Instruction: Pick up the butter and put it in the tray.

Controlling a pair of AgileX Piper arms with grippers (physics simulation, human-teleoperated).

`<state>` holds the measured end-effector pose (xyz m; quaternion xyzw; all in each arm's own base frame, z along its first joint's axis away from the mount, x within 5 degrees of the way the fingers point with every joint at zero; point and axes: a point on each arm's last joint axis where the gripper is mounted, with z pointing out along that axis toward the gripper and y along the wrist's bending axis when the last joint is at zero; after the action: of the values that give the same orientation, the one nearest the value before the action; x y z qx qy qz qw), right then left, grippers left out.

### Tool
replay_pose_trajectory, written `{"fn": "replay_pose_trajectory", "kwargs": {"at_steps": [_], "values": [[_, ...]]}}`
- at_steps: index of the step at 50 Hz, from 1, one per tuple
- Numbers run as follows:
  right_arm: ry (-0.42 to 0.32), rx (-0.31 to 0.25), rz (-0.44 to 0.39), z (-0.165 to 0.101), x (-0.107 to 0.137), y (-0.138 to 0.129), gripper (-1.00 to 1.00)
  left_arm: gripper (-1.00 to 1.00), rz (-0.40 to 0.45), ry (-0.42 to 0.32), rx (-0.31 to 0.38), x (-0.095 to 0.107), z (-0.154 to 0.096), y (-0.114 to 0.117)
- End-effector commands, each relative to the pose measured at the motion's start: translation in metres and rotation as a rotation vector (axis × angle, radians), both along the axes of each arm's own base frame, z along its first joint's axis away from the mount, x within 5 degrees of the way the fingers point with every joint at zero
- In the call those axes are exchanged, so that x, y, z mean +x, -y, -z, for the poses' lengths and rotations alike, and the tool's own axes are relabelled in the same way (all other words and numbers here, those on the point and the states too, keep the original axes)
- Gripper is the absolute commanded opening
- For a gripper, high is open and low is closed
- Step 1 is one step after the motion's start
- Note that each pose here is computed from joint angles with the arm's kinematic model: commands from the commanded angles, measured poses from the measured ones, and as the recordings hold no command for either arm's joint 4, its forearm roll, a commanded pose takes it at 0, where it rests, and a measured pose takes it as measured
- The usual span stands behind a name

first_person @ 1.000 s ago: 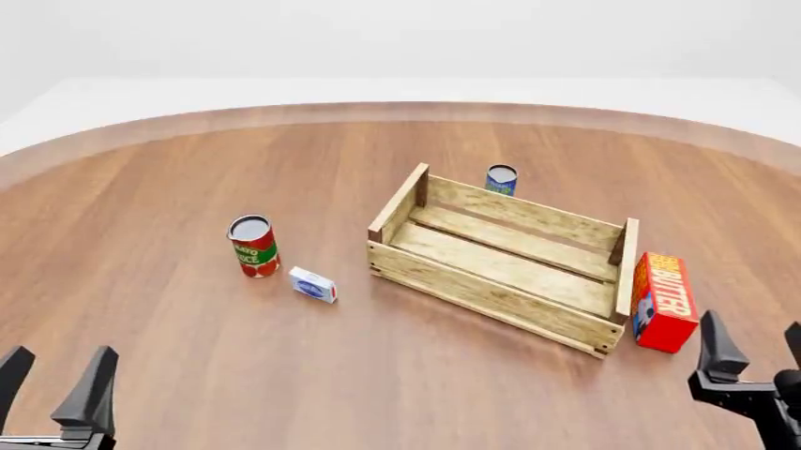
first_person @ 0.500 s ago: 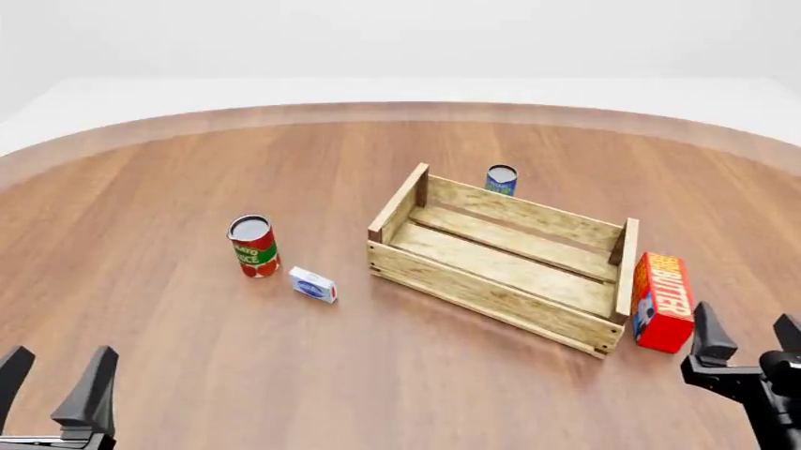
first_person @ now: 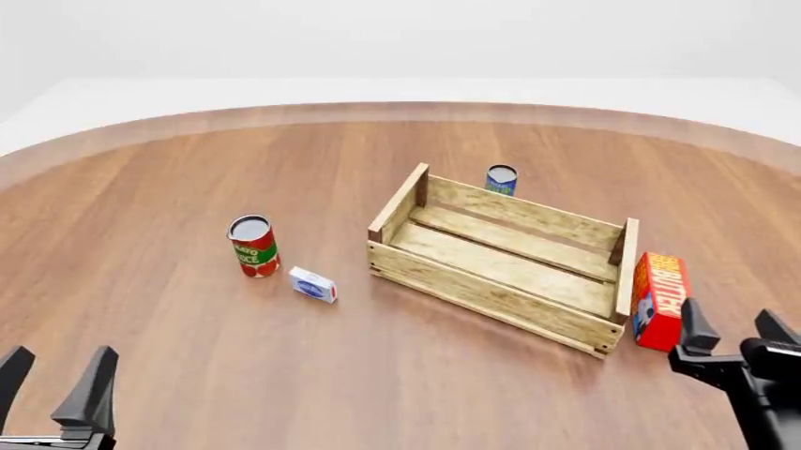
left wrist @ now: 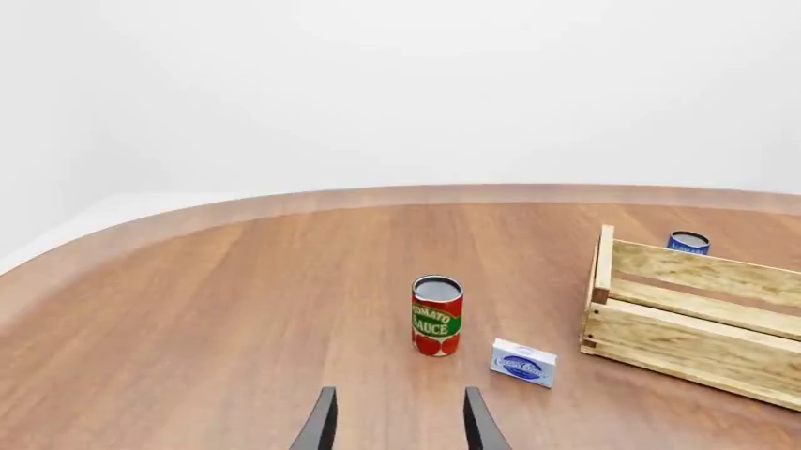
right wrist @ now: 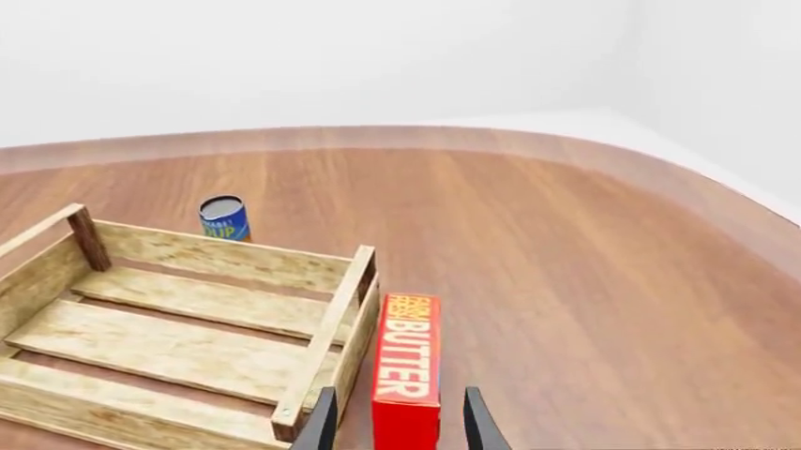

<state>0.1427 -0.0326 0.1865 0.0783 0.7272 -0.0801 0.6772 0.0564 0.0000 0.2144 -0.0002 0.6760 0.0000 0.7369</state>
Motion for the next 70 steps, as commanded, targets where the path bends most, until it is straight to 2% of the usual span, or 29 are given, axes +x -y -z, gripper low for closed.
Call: {"fn": "replay_pose_trajectory", "kwargs": {"at_steps": [1,33,70], "values": [[-0.012,0.011,0.005,0.008,0.007,0.002,1.0,1.0,0.0,0.0,0.0,0.0,0.0,0.0],[-0.042,0.038,0.025,0.028,0.021,0.009,1.0,1.0,0.0,0.0,0.0,0.0,0.0,0.0],[-0.099,0.05,0.025,0.042,0.056,0.017,1.0,1.0,0.0,0.0,0.0,0.0,0.0,0.0]]}}
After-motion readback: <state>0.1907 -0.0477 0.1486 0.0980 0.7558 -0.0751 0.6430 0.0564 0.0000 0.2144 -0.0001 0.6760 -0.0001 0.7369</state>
